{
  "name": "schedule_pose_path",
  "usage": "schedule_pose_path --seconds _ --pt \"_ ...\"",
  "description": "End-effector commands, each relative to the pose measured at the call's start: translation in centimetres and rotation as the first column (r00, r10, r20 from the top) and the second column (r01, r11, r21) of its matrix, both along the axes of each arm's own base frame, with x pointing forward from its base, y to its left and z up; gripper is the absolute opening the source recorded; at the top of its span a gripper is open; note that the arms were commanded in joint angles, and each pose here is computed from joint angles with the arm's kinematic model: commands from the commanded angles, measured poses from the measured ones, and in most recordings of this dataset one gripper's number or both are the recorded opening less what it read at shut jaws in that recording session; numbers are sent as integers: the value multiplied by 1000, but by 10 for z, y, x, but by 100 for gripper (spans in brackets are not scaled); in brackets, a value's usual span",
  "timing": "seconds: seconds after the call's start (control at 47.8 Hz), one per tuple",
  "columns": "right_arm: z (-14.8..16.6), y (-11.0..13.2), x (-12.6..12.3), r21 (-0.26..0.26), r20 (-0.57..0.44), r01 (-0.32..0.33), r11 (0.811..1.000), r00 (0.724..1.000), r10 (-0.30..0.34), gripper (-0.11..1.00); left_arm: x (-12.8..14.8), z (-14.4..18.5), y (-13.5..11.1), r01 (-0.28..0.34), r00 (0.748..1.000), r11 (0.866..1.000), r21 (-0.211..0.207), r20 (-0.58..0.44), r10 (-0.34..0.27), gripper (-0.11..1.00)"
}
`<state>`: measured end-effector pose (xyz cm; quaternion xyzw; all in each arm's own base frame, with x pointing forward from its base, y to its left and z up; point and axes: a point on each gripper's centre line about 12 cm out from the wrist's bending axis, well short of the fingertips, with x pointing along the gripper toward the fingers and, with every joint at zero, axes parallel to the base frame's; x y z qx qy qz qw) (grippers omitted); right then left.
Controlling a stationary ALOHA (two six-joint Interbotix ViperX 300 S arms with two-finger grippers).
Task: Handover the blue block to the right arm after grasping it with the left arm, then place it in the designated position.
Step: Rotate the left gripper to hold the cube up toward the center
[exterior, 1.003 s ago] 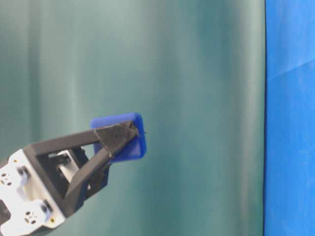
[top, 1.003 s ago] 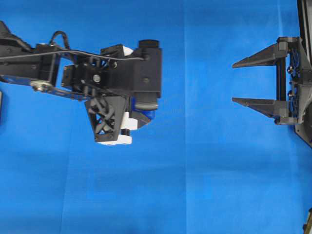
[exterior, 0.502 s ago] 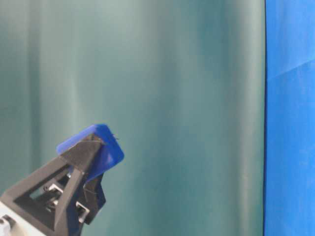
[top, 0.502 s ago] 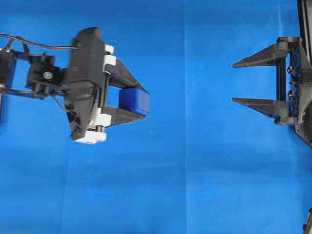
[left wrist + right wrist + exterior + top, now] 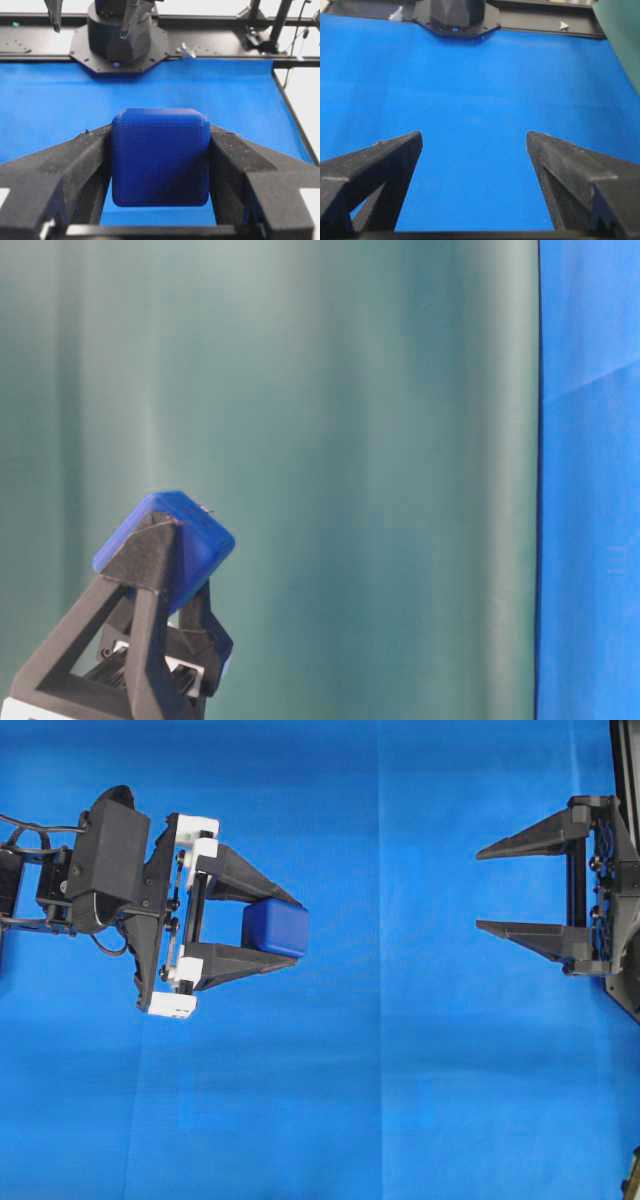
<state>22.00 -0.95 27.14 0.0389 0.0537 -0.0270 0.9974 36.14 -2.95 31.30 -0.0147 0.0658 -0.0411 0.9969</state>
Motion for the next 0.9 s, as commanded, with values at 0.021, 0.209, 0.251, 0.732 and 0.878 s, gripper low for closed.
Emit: schedule_pose_path --seconds 0.021,0.209,0.251,0.732,0.878 --pt "12 -1 3 -1 34 4 1000 999 -4 96 -2 13 0 1 999 1000 -3 44 -1 49" --pt "12 -1 3 -1 34 4 1000 999 -4 96 -2 13 0 0 999 1000 -5 44 0 49" --pt "12 -1 3 -1 35 4 1000 999 -4 96 -2 14 0 -1 999 1000 -5 46 1 49" --pt "27 3 6 -157 42 -33 987 998 40 96 -2 13 1 -4 999 1000 -14 43 4 49" --pt "27 6 7 -269 16 -62 961 997 69 96 -1 15 3 -9 999 1000 -19 51 10 49"
